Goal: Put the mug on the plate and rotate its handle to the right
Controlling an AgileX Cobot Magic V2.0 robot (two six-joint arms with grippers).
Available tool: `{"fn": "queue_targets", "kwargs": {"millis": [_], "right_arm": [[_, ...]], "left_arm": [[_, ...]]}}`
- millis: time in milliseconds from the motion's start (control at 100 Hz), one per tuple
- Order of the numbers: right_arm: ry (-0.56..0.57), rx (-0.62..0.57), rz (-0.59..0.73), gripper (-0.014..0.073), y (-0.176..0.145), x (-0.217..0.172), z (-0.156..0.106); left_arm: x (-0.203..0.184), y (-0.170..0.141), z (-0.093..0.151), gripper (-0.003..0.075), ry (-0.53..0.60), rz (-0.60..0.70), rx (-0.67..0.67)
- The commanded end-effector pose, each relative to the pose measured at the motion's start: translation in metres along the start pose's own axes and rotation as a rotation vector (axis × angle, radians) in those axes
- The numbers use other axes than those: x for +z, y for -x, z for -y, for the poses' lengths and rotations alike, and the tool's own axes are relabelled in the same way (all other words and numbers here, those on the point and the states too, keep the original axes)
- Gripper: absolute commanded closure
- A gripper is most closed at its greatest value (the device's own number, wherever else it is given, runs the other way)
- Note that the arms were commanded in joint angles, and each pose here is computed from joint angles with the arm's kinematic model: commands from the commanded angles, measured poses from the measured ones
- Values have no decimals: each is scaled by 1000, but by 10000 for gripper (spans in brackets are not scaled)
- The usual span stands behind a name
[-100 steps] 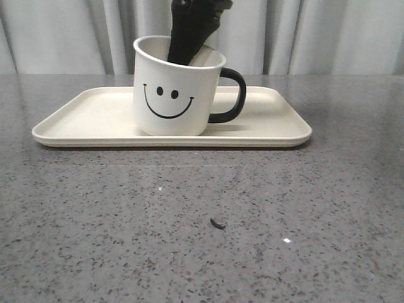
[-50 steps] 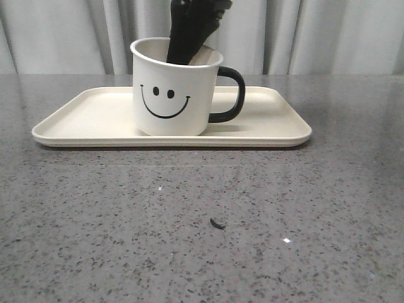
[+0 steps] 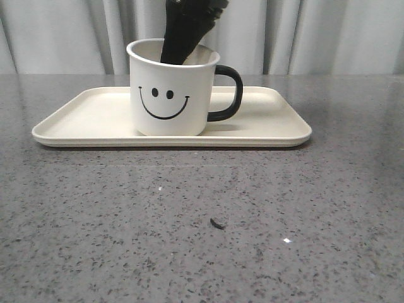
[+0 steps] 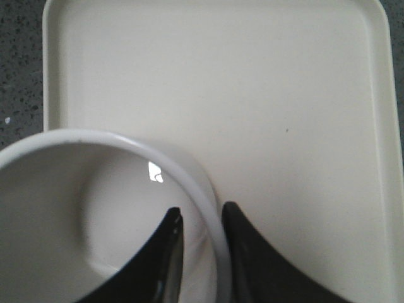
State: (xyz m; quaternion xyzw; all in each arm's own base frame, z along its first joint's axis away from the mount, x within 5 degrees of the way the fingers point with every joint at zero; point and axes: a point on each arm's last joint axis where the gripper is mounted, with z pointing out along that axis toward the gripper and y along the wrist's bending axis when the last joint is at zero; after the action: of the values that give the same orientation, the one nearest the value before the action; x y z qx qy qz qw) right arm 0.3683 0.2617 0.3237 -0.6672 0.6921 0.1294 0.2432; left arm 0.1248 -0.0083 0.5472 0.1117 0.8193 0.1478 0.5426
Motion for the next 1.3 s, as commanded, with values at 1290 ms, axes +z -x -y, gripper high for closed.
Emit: {"fn": "queue_targets", "kwargs": {"millis": [1290], "right_arm": [[-226,9,258,417,35,-140,-30]], "left_arm": [[-5,5,-5,739,19,50,-8]]}}
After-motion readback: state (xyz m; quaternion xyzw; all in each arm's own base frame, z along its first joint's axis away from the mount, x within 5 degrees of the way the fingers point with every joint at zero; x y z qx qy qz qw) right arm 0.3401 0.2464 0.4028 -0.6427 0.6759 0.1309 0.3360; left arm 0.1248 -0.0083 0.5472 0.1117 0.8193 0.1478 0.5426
